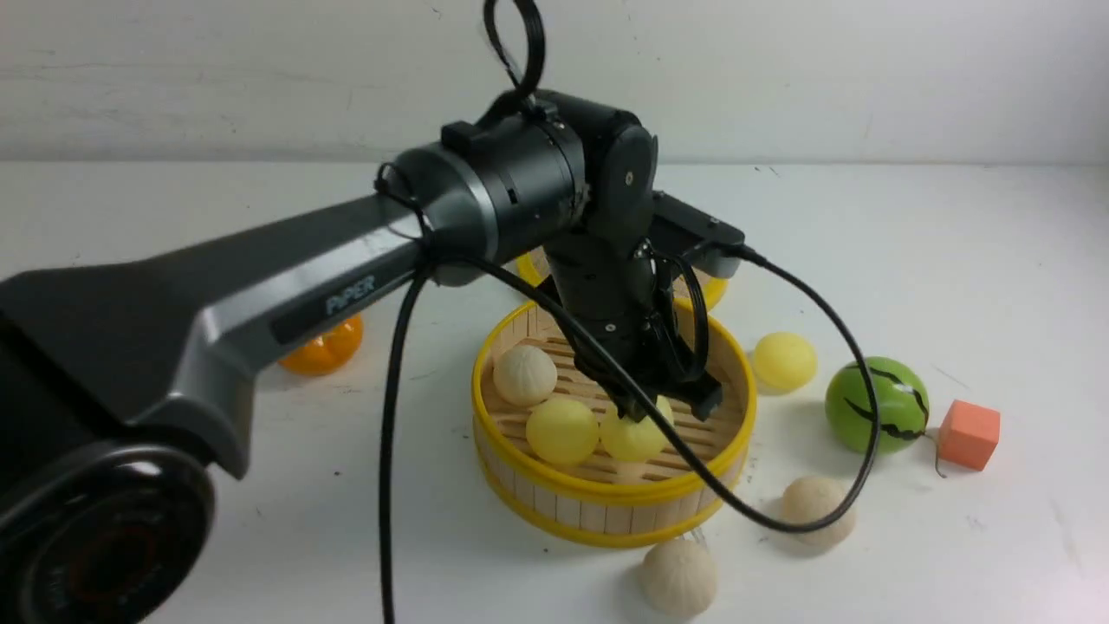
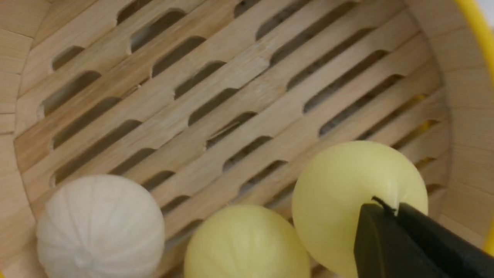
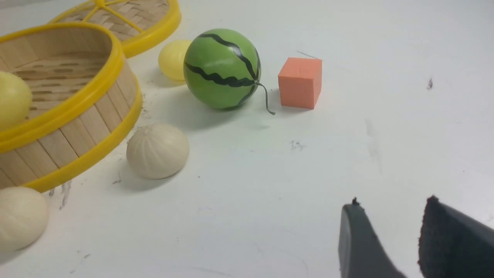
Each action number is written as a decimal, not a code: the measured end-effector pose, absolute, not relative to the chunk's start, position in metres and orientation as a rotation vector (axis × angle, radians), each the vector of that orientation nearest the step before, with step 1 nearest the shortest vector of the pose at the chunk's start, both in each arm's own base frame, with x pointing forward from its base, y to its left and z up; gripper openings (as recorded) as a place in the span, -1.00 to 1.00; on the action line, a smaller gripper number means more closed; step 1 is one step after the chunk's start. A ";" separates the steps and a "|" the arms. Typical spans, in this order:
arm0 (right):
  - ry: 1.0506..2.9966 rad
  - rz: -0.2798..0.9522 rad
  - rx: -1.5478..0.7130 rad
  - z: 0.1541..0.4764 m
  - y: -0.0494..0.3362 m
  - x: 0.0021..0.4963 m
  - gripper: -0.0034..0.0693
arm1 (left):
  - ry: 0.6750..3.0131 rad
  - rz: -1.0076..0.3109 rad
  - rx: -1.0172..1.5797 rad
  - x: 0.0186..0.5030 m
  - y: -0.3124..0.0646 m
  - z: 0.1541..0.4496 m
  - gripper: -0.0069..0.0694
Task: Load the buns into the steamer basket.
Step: Use the left arm to put the steamed stuffed bun into the steamer, then use the right arm to grab a steamed stuffed bun
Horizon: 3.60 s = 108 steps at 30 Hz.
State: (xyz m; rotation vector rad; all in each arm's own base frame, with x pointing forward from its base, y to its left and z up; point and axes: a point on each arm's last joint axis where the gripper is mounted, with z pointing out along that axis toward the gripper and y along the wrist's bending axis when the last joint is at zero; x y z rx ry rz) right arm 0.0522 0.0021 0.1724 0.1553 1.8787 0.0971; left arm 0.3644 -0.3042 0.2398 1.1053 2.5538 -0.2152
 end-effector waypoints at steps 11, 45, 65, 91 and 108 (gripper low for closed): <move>1.879 0.097 0.155 0.172 0.002 0.052 -0.25 | 2.592 -0.228 1.114 0.370 -0.311 0.225 -0.29; 1.879 0.097 0.155 0.172 0.002 0.052 -0.25 | 1.709 -0.702 0.396 0.087 -0.073 0.285 -0.85; 1.510 0.572 0.606 0.196 0.002 0.057 -0.25 | 1.730 -0.698 0.394 0.075 -0.063 0.253 -0.85; 2.791 0.673 -0.315 0.287 0.099 0.231 -0.25 | 1.736 -0.697 0.397 0.075 -0.063 0.252 -0.85; 2.862 0.228 -0.594 0.211 0.220 0.284 -0.25 | 1.736 -0.697 0.397 0.075 -0.063 0.252 -0.83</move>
